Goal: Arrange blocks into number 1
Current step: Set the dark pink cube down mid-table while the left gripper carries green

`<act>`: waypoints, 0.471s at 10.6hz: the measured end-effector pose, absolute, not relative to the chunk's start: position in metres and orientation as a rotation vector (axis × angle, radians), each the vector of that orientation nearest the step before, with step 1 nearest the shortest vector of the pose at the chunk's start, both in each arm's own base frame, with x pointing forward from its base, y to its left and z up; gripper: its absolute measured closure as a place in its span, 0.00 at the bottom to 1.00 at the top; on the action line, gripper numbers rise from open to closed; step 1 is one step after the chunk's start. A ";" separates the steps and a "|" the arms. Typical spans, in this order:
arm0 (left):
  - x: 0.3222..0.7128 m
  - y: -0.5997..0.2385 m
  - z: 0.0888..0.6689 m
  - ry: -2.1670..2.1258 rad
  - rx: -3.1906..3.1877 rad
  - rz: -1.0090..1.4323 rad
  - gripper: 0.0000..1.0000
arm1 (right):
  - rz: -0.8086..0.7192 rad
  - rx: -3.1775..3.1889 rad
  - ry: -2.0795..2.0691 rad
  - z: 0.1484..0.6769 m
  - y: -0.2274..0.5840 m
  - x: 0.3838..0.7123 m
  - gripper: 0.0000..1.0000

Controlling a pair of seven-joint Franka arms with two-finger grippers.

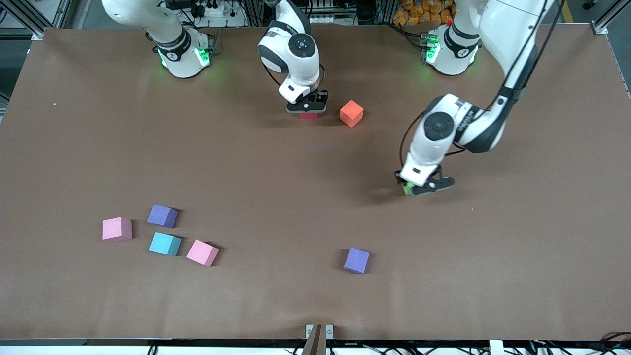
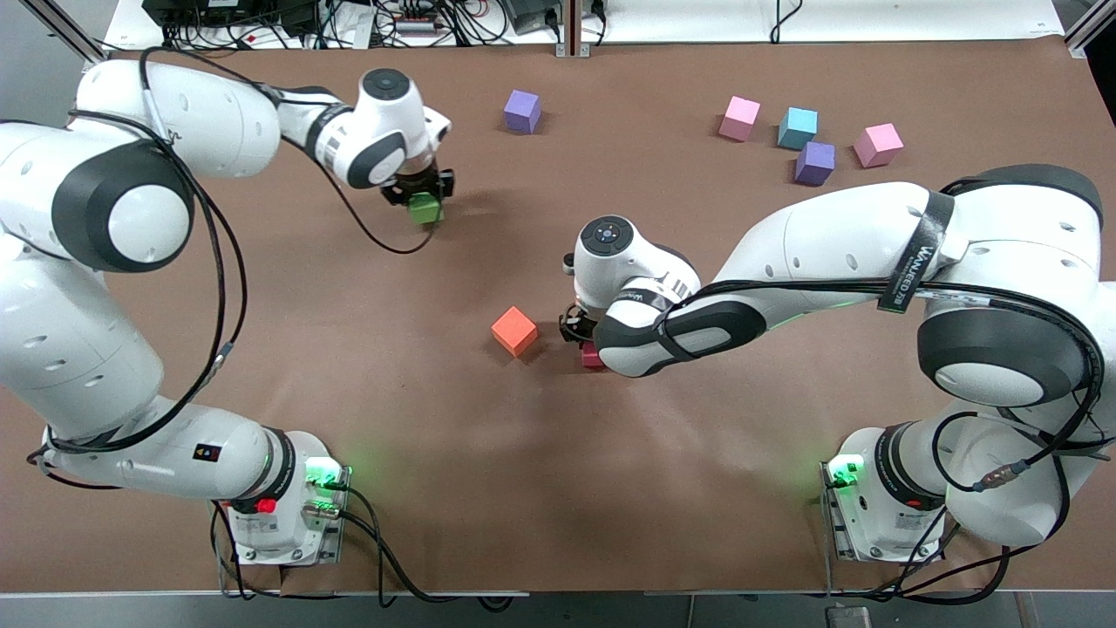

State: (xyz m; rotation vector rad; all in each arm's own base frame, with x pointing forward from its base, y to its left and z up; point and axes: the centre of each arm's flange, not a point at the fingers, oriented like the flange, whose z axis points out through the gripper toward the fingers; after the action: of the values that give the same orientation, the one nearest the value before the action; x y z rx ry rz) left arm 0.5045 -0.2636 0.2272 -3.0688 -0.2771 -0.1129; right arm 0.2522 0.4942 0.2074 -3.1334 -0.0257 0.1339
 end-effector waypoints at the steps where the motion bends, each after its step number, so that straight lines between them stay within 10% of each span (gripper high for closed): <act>1: 0.495 -0.287 0.233 -0.220 -3.089 -0.125 0.41 | 0.130 -3.129 -0.048 0.212 0.497 0.254 0.22; 3: 0.474 -0.326 0.243 -0.165 -3.124 -0.133 0.41 | 0.137 -3.142 -0.102 0.243 0.491 0.275 0.00; 5: 0.455 -0.354 0.246 -0.115 -3.143 -0.128 0.41 | 0.155 -3.144 -0.126 0.307 0.458 0.327 0.00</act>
State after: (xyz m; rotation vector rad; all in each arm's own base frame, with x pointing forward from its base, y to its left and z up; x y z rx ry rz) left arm 0.4545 -0.3544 0.2463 -3.1435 -0.1153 -0.1278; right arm 0.3270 0.4578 0.3071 -3.1445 -0.1264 0.1554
